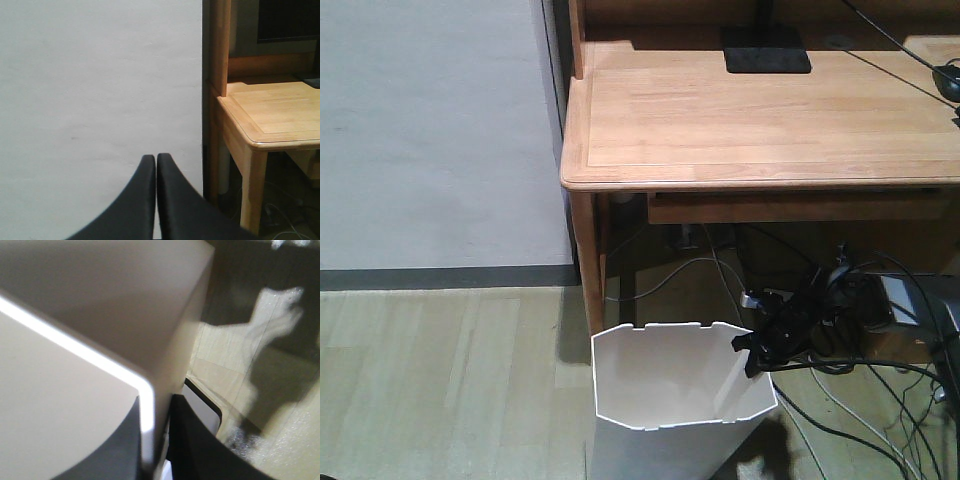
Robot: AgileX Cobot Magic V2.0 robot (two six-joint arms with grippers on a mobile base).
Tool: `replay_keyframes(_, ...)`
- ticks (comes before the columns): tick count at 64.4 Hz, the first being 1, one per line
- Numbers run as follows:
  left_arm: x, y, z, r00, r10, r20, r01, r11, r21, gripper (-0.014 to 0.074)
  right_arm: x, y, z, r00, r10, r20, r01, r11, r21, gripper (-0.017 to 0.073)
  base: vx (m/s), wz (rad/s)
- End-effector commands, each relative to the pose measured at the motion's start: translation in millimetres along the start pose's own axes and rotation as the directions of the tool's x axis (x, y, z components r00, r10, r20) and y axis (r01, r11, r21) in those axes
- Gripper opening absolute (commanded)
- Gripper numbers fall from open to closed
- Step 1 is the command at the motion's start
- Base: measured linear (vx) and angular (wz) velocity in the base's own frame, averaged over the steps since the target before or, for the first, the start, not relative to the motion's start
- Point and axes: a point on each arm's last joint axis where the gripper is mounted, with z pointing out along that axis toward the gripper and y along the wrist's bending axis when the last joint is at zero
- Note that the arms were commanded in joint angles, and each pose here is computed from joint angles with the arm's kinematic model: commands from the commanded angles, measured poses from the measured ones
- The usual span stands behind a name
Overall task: Move trash bin to bedside with robot
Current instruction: 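Close the right gripper on the bin rim nearest the robot, then lift the bin slightly with the right gripper and pull it from under the desk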
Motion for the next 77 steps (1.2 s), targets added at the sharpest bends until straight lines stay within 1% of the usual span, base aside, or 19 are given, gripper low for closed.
replay_keyframes(1,-13.8,-0.5,-2.0,0.995,-0.009,0.098,0.009,1.000,0.005,-0.0006,-23.8,18.5,-47.3,0.998,0.015,0.064,-0.012,0.999,-0.051,-0.0005,0.00,0.00)
replay_keyframes(9,-13.8,-0.5,-2.0,0.995,-0.009,0.098,0.009,1.000,0.005,-0.0006,-24.7,17.0,-46.8,0.997,0.018,0.080,-0.015,0.999,-0.036,-0.0005,0.00,0.00)
replay_keyframes(14,-13.8,-0.5,-2.0,0.995,-0.009,0.098,0.009,1.000,0.005,-0.0006,-22.7,16.1,-44.5,0.995,0.031,0.094,-0.029,0.999,-0.024,-0.0005,0.00,0.00)
replay_keyframes(20,-13.8,-0.5,-2.0,0.995,-0.009,0.098,0.009,1.000,0.005,-0.0006,-17.0,9.5,-44.8,0.989,0.062,0.134,-0.063,0.998,0.000,-0.0005,0.00,0.00)
replay_keyframes(23,-13.8,-0.5,-2.0,0.995,-0.009,0.098,0.009,1.000,0.005,-0.0006,-12.1,2.8,-47.0,0.984,0.080,0.157,-0.083,0.996,0.012,-0.0005,0.00,0.00)
replay_keyframes(30,-13.8,-0.5,-2.0,0.995,-0.009,0.098,0.009,1.000,0.005,-0.0006,1.1,-12.9,-57.2,0.967,0.132,0.219,-0.134,0.991,-0.006,-0.0005,0.00,0.00)
replay_keyframes(34,-13.8,-0.5,-2.0,0.995,-0.009,0.098,0.009,1.000,0.005,-0.0006,6.0,-16.5,-67.7,0.953,0.139,0.270,-0.136,0.990,-0.032,-0.0005,0.00,0.00)
replay_keyframes(39,-13.8,-0.5,-2.0,0.995,-0.009,0.098,0.009,1.000,0.005,-0.0006,10.5,-18.4,-82.5,0.933,0.121,0.339,-0.105,0.992,-0.067,-0.0005,0.00,0.00)
replay_keyframes(42,-13.8,-0.5,-2.0,0.995,-0.009,0.098,0.009,1.000,0.005,-0.0006,12.6,-15.7,-94.1,0.920,0.092,0.381,-0.066,0.995,-0.081,-0.0005,0.00,0.00)
replay_keyframes(43,-13.8,-0.5,-2.0,0.995,-0.009,0.098,0.009,1.000,0.005,-0.0006,15.1,-14.9,-93.8,0.921,0.090,0.380,-0.062,0.994,-0.086,-0.0005,0.00,0.00)
replay_keyframes(46,-13.8,-0.5,-2.0,0.995,-0.009,0.098,0.009,1.000,0.005,-0.0006,17.3,-10.2,-104.4,0.906,0.049,0.419,-0.011,0.996,-0.093,-0.0005,0.00,0.00)
replay_keyframes(47,-13.8,-0.5,-2.0,0.995,-0.009,0.098,0.009,1.000,0.005,-0.0006,19.7,-9.4,-104.3,0.907,0.047,0.418,-0.007,0.995,-0.097,-0.0005,0.00,0.00)
replay_keyframes(48,-13.8,-0.5,-2.0,0.995,-0.009,0.098,0.009,1.000,0.005,-0.0006,21.1,-7.7,-106.6,0.904,0.022,0.427,0.019,0.996,-0.092,-0.0005,0.00,0.00)
replay_keyframes(52,-13.8,-0.5,-2.0,0.995,-0.009,0.098,0.009,1.000,0.005,-0.0006,26.5,-0.3,-113.9,0.894,0.009,0.449,0.041,0.994,-0.102,-0.0005,0.00,0.00)
replay_keyframes(53,-13.8,-0.5,-2.0,0.995,-0.009,0.098,0.009,1.000,0.005,-0.0006,28.0,1.2,-115.7,0.891,-0.004,0.454,0.054,0.994,-0.096,-0.0005,0.00,0.00)
replay_keyframes(54,-13.8,-0.5,-2.0,0.995,-0.009,0.098,0.009,1.000,0.005,-0.0006,28.0,2.5,-118.5,0.888,-0.006,0.460,0.057,0.994,-0.095,-0.0005,0.00,0.00)
replay_keyframes(60,-13.8,-0.5,-2.0,0.995,-0.009,0.098,0.009,1.000,0.005,-0.0006,39.8,10.6,-125.7,0.890,-0.057,0.452,0.102,0.992,-0.076,-0.0005,0.00,0.00)
replay_keyframes(69,-13.8,-0.5,-2.0,0.995,-0.009,0.098,0.009,1.000,0.005,-0.0006,59.5,21.5,-130.8,0.903,-0.112,0.414,0.160,0.984,-0.082,-0.0005,0.00,0.00)
replay_keyframes(77,-13.8,-0.5,-2.0,0.995,-0.009,0.098,0.009,1.000,0.005,-0.0006,73.8,24.7,-137.7,0.907,-0.093,0.410,0.164,0.976,-0.141,-0.0005,0.00,0.00)
